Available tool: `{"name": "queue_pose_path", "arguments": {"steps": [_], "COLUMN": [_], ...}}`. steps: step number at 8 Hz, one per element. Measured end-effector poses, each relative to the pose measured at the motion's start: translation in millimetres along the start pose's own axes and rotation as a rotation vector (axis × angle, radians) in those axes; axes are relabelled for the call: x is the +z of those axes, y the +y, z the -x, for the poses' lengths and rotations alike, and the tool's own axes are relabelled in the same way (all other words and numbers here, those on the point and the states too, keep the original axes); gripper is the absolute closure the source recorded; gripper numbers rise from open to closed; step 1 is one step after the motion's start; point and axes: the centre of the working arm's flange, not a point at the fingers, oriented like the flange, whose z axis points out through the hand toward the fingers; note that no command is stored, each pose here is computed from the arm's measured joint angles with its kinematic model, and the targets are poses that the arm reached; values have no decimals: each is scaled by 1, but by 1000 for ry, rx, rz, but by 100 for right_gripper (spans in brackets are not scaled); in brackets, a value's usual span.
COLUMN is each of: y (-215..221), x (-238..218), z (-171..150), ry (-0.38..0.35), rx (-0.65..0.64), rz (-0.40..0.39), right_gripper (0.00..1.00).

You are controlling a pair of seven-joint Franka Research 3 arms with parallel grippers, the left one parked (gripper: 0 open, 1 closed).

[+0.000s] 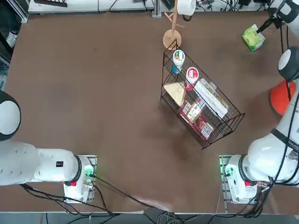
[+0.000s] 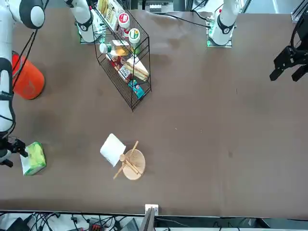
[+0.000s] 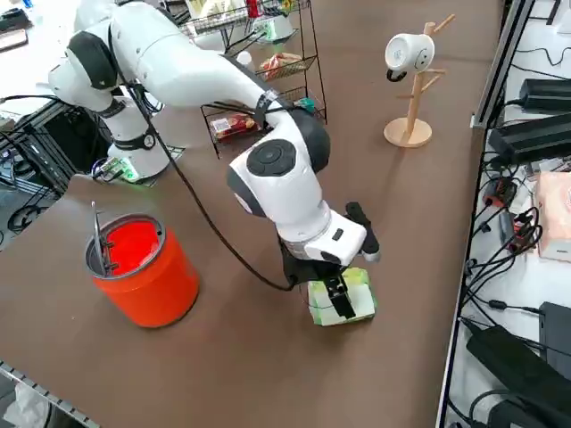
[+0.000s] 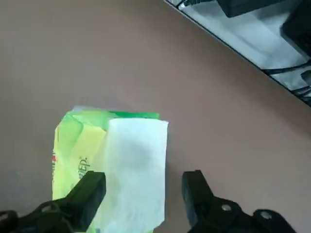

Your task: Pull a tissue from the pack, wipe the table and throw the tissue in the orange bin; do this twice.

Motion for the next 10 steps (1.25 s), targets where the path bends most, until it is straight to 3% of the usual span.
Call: {"name": "queue_pose_path", "arguments": {"steps": [3, 7, 10], "y": [1, -1, -6], "x": [10, 13, 23], "z": [5, 5, 8], "ry": [0, 31, 26], "rx": [7, 45, 51], "rz": [3, -18, -37], "right_gripper": [5, 15, 15]}}
